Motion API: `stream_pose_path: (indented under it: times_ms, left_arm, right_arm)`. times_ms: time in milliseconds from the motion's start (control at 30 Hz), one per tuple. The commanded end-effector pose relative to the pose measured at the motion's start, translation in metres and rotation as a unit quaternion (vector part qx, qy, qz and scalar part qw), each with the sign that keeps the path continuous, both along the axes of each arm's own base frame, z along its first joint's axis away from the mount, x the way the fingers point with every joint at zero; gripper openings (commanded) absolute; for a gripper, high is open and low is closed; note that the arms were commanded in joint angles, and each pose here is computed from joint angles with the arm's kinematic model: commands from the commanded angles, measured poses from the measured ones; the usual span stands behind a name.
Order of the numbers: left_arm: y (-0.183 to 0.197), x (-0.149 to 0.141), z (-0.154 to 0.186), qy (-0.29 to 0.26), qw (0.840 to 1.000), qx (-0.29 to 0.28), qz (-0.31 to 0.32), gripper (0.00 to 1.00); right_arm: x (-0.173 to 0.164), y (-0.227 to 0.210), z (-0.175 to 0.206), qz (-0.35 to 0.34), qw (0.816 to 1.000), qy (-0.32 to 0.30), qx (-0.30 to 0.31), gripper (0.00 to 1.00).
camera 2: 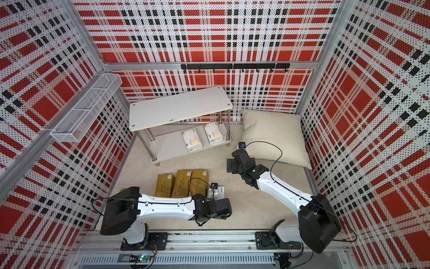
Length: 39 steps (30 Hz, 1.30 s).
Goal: Place the tissue boxes on the shelf by color
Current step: Pick up the box of tissues from the center of the board.
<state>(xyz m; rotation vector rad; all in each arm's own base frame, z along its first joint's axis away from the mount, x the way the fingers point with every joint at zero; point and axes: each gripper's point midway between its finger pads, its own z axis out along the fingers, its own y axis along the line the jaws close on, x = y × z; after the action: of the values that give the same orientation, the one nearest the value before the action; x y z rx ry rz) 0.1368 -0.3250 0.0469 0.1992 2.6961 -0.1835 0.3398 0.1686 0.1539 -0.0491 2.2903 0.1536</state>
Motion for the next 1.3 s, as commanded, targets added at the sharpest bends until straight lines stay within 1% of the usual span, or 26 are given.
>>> stream_pose_path:
  times_ms: [0,167,500,667,733,967,1133,1267]
  left_arm:
    - [-0.001,-0.001,-0.006,0.004,1.0,0.008,0.004,0.99]
    - [-0.003,-0.002,-0.012,0.008,1.0,0.017,-0.005,0.99]
    - [-0.005,-0.006,-0.021,0.016,1.0,0.016,-0.008,1.0]
    - [-0.003,-0.011,-0.027,0.021,0.999,0.022,-0.014,0.97]
    - [-0.004,-0.012,-0.028,0.022,0.999,0.021,-0.018,0.94]
    - [-0.009,-0.014,-0.017,0.016,1.0,0.005,-0.019,0.89]
    - [-0.015,-0.015,-0.003,0.007,1.0,-0.012,-0.021,0.86]
    - [-0.017,-0.014,0.006,-0.001,1.0,-0.017,-0.019,0.85]
  right_arm:
    - [0.002,0.0,-0.006,0.0,1.0,0.003,0.001,1.0]
    - [0.003,0.004,-0.011,0.004,1.0,0.007,0.005,1.0]
    - [0.003,0.005,-0.016,0.005,1.0,0.011,0.007,1.0]
    - [0.003,0.005,-0.017,0.005,1.0,0.012,0.009,1.0]
    - [0.003,0.006,-0.017,0.005,1.0,0.012,0.011,1.0]
    - [0.002,0.005,-0.018,0.005,1.0,0.014,0.009,1.0]
    - [0.002,0.005,-0.016,0.005,1.0,0.013,0.009,1.0]
    - [0.002,0.005,-0.017,0.004,1.0,0.014,0.01,1.0]
